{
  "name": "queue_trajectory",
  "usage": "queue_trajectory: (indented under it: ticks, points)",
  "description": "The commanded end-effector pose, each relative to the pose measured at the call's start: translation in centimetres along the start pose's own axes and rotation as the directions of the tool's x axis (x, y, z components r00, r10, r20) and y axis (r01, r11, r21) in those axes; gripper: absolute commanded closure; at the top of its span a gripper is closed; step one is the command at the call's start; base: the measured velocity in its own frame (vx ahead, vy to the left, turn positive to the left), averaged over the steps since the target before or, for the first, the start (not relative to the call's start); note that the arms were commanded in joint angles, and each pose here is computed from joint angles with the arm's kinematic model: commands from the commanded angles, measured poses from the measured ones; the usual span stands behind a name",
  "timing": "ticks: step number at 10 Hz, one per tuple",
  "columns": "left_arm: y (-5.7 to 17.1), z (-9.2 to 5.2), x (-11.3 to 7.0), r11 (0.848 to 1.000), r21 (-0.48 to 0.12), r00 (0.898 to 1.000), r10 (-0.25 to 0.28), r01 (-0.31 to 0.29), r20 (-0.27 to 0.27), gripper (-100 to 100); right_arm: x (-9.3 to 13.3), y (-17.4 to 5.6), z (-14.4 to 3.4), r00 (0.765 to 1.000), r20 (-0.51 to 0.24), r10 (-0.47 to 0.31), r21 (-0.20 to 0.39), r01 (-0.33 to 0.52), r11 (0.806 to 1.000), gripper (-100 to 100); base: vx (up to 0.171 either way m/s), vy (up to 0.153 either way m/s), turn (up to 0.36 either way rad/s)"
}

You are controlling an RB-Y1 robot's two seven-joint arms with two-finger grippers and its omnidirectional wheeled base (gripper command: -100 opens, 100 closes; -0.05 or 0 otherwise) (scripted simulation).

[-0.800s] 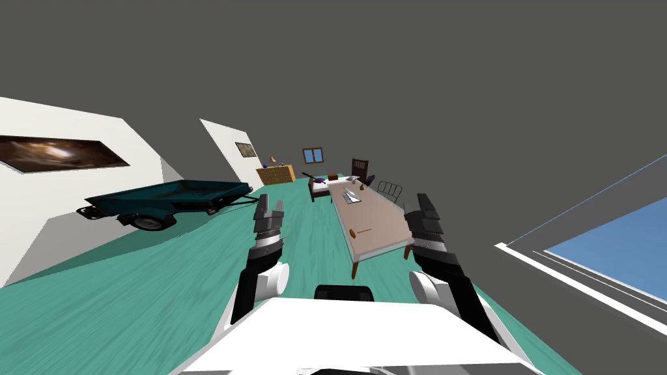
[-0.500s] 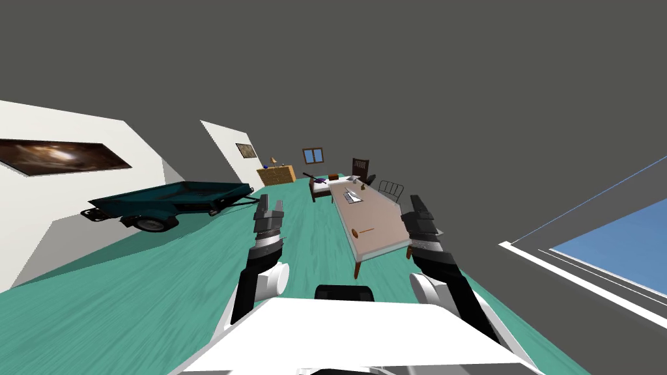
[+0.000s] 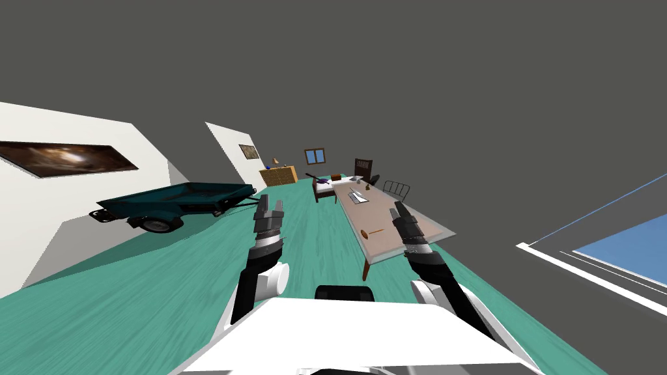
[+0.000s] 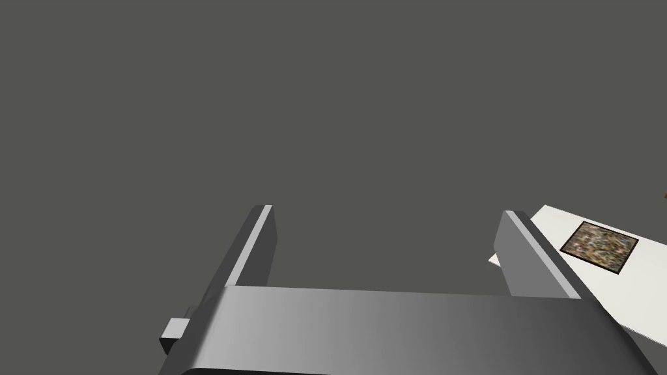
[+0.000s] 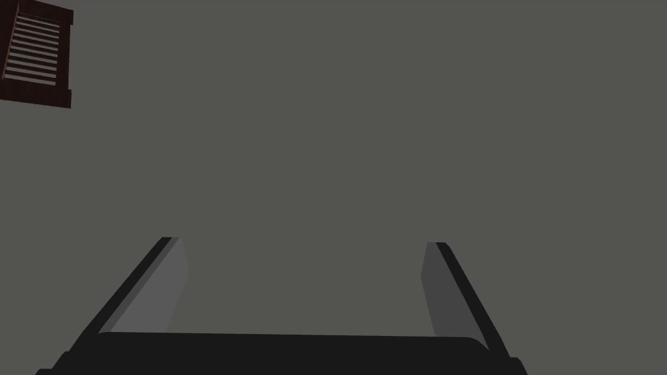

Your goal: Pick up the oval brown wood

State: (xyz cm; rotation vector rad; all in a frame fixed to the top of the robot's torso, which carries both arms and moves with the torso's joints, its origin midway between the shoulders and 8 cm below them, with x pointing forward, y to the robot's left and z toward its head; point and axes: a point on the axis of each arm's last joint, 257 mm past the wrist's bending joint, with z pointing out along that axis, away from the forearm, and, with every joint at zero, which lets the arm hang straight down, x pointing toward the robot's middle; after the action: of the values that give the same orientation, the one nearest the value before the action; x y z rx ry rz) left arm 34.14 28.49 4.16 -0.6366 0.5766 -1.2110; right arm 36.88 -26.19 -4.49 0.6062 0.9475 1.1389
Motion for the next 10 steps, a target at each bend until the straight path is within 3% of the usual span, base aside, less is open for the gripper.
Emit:
queue_trajectory:
  ticks: [1,2,5,8,9,10]
  points:
    - [0.0,0.0,0.0,1.000,0.000,1.000,0.000,0.000,0.000,0,2.6,-1.6,-1.0,0.997,-0.070,-0.012,0.035,0.015,0.999,-100,0.050,0.213,0.020]
    - [0.0,0.0,0.0,1.000,0.000,1.000,0.000,0.000,0.000,0,2.6,-1.6,-1.0,0.997,-0.070,-0.012,0.035,0.015,0.999,-100,0.072,0.141,-0.003]
    - [0.0,0.0,0.0,1.000,0.000,1.000,0.000,0.000,0.000,0,7.1,-5.7,-3.9,0.975,-0.219,-0.032,0.122,0.059,0.991,-100,0.118,0.143,0.037]
    - [0.0,0.0,0.0,1.000,0.000,1.000,0.000,0.000,0.000,0,11.7,-10.6,-9.0,0.920,-0.390,-0.042,0.221,0.138,0.965,-100,0.185,0.164,0.049]
    - [0.0,0.0,0.0,1.000,0.000,1.000,0.000,0.000,0.000,0,11.9,-11.0,-9.4,0.918,-0.394,-0.038,0.231,0.139,0.963,-100,0.121,0.099,0.007]
    - [0.0,0.0,0.0,1.000,0.000,1.000,0.000,0.000,0.000,0,13.4,-12.7,-11.8,0.889,-0.457,-0.036,0.264,0.174,0.949,-100,0.125,0.061,0.034]
